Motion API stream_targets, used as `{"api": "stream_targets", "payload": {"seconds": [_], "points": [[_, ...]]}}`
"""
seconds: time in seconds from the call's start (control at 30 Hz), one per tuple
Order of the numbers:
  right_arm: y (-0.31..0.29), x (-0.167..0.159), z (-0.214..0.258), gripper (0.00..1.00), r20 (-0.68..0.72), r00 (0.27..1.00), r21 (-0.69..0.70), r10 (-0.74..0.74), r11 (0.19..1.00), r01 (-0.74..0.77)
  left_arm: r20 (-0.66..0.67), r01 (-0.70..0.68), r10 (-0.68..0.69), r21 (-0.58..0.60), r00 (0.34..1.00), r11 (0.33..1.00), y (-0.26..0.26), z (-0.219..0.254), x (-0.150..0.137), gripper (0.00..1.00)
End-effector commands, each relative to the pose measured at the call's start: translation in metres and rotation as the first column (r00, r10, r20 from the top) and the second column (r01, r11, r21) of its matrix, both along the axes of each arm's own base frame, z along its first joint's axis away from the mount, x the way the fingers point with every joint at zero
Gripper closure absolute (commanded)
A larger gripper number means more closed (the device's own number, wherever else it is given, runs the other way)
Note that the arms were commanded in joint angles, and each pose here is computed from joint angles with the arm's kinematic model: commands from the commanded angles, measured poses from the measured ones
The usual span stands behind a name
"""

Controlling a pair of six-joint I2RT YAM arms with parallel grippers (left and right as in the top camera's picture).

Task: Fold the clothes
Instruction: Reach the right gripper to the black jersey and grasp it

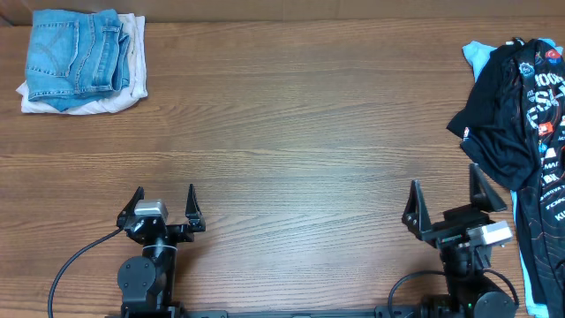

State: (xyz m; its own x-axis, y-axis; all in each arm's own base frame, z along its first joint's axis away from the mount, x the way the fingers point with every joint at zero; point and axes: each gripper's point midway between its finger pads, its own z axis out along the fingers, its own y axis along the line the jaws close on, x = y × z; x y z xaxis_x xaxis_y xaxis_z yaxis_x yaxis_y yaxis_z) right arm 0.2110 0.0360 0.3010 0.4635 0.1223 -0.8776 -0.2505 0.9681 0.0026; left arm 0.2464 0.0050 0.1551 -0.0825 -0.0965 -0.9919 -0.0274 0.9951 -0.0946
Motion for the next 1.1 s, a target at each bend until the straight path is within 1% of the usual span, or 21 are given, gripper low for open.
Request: {"api": "stream_targets", "payload": {"seconds": [0.0,0.1,0.13,0.2,0.27,0.3,0.43,0.5,0.53,0.6,0.73,0.9,1.07], "points": [[-0.017,-0.006,0.05,0.0,0.078,0.988,-0.038,-0.137,0.989,0.14,0.007,-0.009,0.009,0.021,1.0,1.0,0.002,0.001,0.0,0.0],[-0.018,0.009,0.075,0.0,0.059,0.982,-0.102,-0.178,0.978,0.184,0.007,-0.009,0.009,0.021,1.0,1.0,0.002,0.001,0.0,0.0],[-0.02,0.03,0.087,0.0,0.005,0.981,-0.132,-0.194,0.972,0.193,0.007,-0.009,0.009,0.021,1.0,1.0,0.002,0.001,0.0,0.0],[-0.026,0.062,0.094,0.0,-0.088,0.97,-0.145,-0.228,0.966,0.214,0.007,-0.009,0.009,0.021,1.0,1.0,0.002,0.001,0.0,0.0],[-0.038,0.102,0.093,0.0,-0.21,0.935,-0.18,-0.286,0.951,0.251,0.007,-0.009,0.009,0.021,1.0,1.0,0.002,0.001,0.0,0.0],[-0.043,0.114,0.092,0.0,-0.249,0.919,-0.192,-0.306,0.945,0.263,0.007,-0.009,0.009,0.021,1.0,1.0,0.002,0.001,0.0,0.0],[-0.082,0.181,0.08,0.0,-0.472,0.79,-0.245,-0.392,0.919,0.31,0.007,-0.009,0.009,0.021,1.0,1.0,0.002,0.001,0.0,0.0],[-0.111,0.21,0.067,0.0,-0.583,0.692,-0.271,-0.425,0.905,0.328,0.007,-0.009,0.009,0.021,1.0,1.0,0.002,0.001,0.0,0.0],[-0.123,0.219,0.061,0.0,-0.621,0.651,-0.28,-0.436,0.9,0.335,0.007,-0.009,0.009,0.021,1.0,1.0,0.002,0.001,0.0,0.0],[-0.155,0.24,0.04,0.0,-0.71,0.543,-0.296,-0.448,0.89,0.347,0.007,-0.009,0.009,0.021,1.0,1.0,0.002,0.001,0.0,0.0],[-0.197,0.265,-0.01,0.0,-0.818,0.375,-0.309,-0.436,0.883,0.353,0.007,-0.009,0.009,0.021,1.0,1.0,0.002,0.001,0.0,0.0],[-0.222,0.279,-0.068,0.0,-0.867,0.272,-0.314,-0.418,0.881,0.354,0.007,-0.009,0.009,0.021,1.0,1.0,0.002,0.001,0.0,0.0],[-0.252,0.283,-0.129,0.0,-0.895,0.138,-0.34,-0.424,0.849,0.404,0.007,-0.009,0.009,0.021,1.0,1.0,0.002,0.001,0.0,0.0]]}}
